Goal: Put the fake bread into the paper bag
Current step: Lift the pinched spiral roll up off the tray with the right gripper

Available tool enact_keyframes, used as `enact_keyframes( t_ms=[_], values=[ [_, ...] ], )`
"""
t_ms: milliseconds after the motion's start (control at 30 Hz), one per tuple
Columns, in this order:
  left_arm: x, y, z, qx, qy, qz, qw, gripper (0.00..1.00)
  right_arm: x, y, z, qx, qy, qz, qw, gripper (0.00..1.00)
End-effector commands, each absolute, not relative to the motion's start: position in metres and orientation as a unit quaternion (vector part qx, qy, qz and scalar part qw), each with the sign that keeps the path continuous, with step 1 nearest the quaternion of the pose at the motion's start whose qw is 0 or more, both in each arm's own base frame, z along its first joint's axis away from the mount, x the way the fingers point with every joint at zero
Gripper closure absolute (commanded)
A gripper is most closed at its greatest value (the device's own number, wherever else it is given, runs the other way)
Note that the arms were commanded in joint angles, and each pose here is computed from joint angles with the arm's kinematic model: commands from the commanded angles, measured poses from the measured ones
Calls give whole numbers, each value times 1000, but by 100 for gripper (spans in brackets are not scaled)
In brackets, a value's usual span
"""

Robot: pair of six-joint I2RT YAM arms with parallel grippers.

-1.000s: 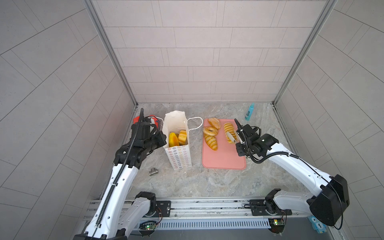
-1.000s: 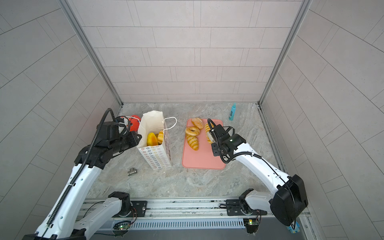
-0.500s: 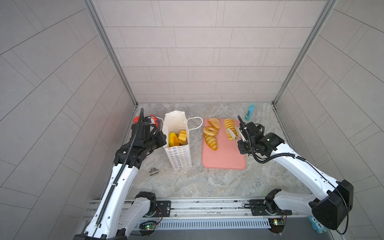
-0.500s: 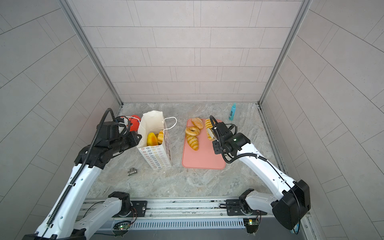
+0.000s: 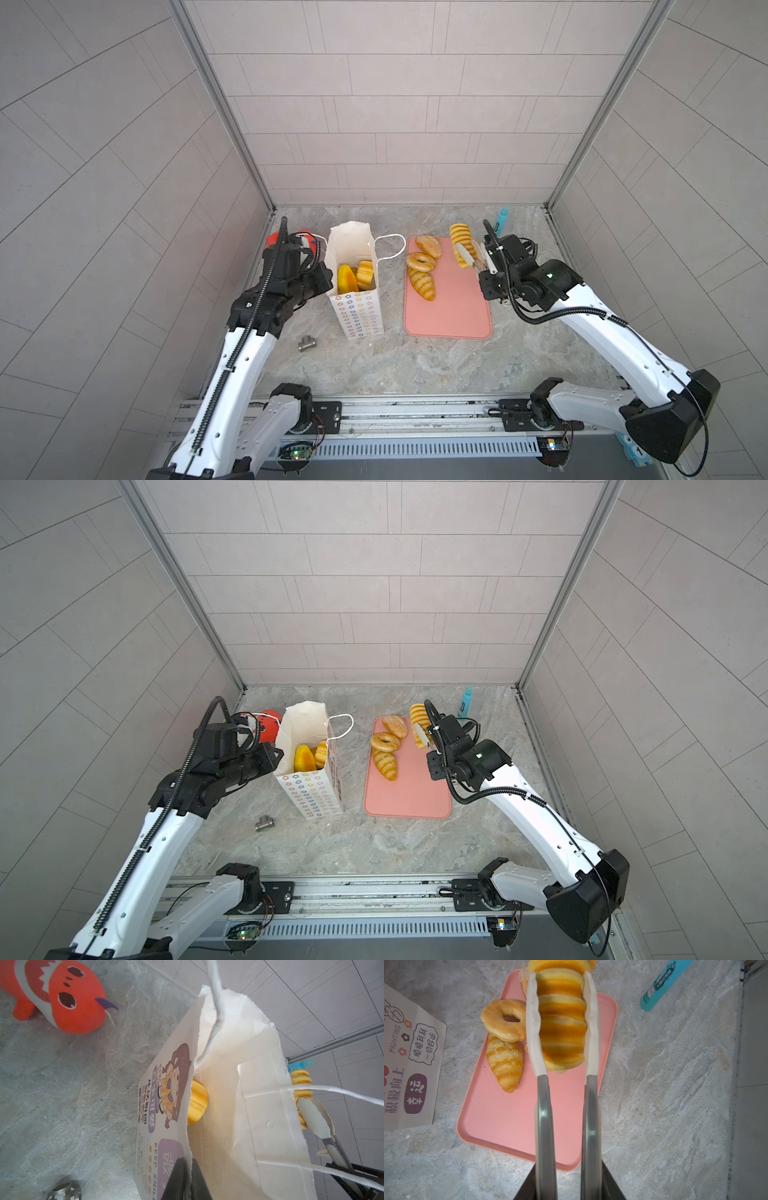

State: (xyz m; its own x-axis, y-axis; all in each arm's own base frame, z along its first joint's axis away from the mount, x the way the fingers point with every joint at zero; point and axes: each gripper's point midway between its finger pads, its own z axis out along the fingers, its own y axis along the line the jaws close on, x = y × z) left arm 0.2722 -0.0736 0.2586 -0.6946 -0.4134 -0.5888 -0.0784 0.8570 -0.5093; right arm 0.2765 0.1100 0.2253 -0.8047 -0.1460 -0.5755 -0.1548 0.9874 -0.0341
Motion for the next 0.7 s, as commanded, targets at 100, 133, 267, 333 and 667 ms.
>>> enact_keyframes(
  t_ms=[100,133,267,333,667],
  values=[
    [271,-73,269,-133,886,-229,380,88,279,103,260,-73,936,6,345,63],
    [271,-73,269,-133,886,-229,380,88,279,103,262,-73,935,6,347,63],
    [271,-73,269,-133,886,-229,380,88,279,102,272,-72,932,8,356,63],
    [271,-73,268,-134,886,-229,379,88,279,102,277,-73,930,9,360,64],
    [271,-73,269,-133,886,-229,380,88,281,102,301,-74,921,14,382,63]
  ],
)
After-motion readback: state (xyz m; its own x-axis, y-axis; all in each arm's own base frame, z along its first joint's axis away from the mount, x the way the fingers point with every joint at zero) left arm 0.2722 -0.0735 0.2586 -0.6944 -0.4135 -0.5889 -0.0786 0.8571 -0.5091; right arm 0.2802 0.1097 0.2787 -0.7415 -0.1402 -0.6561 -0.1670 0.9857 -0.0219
